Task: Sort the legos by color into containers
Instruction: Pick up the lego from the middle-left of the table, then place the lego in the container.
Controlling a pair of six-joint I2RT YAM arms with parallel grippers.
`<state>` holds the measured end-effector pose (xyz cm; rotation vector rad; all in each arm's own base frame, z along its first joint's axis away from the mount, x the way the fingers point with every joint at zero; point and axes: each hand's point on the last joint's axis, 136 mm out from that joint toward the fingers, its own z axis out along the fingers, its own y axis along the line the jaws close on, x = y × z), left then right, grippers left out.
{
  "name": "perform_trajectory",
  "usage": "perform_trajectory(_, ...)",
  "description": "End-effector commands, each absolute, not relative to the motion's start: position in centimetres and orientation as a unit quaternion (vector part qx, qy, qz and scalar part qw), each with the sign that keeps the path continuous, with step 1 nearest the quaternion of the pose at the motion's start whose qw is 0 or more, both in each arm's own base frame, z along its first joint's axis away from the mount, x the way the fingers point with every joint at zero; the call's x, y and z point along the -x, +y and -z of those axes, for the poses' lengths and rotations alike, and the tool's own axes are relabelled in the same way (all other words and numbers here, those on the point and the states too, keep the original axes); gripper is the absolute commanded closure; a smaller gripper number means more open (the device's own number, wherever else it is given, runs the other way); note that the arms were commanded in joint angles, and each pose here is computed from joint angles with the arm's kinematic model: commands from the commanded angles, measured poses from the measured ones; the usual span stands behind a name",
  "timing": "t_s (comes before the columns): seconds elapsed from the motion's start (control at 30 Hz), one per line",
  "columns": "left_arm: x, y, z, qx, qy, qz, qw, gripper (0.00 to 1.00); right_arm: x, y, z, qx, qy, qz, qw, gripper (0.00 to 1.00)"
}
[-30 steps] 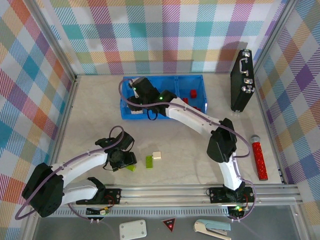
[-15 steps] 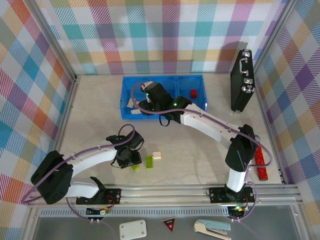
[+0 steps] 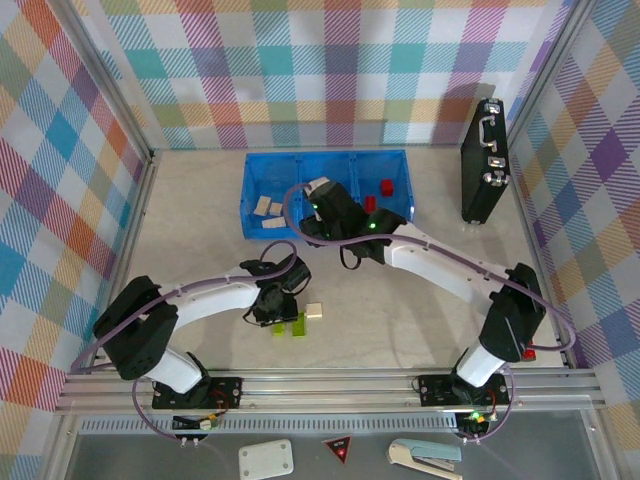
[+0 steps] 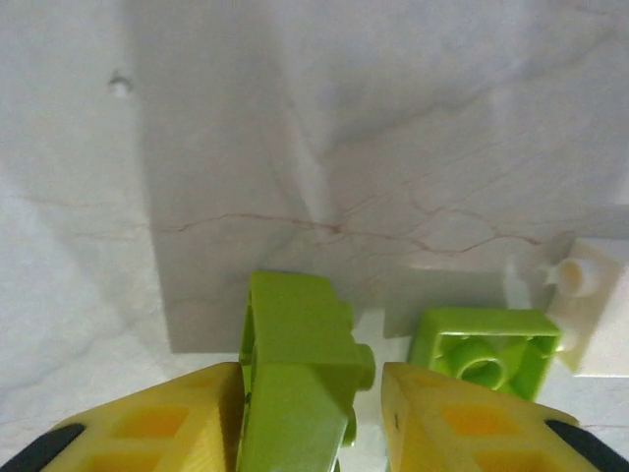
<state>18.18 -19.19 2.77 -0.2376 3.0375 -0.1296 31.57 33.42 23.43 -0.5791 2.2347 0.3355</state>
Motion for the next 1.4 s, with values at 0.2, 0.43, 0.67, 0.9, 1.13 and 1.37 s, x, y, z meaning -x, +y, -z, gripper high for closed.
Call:
perform_trajectory(0.2, -18.7, -19.6, -2.6, 0.042, 0.998, 0.010, 0.052, 0.67, -29.7, 28.9, -22.5, 0.189, 0.894, -0.101, 0.393, 0.53)
perform_trajectory(0.43, -19.2, -19.8, -2.6, 0.032, 0.998, 0.004, 0.055, 0.72, -27.6, 25.3, -20.6, 0.162, 0.911, -0.075, 0.372, 0.53)
perform_trajectory(0.67, -20.4, -20.4, -3.8, 0.015, 0.997, 0.009, 0.078, 0.73, -25.6, 22.2, -19.2, 0.135, 0.922, -0.064, 0.356, 0.53)
perform_trajectory(0.9, -22.3, -20.9, -6.3, -0.008, 0.993, 0.004, 0.115, 0.74, -24.1, 20.4, -18.2, 0.117, 0.930, -0.060, 0.344, 0.53)
perform_trajectory(1.13, -24.6, -22.4, -8.9, -0.019, 0.988, 0.019, 0.151, 0.74, -22.9, 19.6, -17.1, 0.105, 0.935, -0.073, 0.331, 0.53)
perform_trajectory(1.37, -27.8, -24.4, -11.1, -0.014, 0.982, 0.062, 0.179, 0.74, -22.0, 18.7, -15.9, 0.094, 0.938, -0.080, 0.323, 0.53)
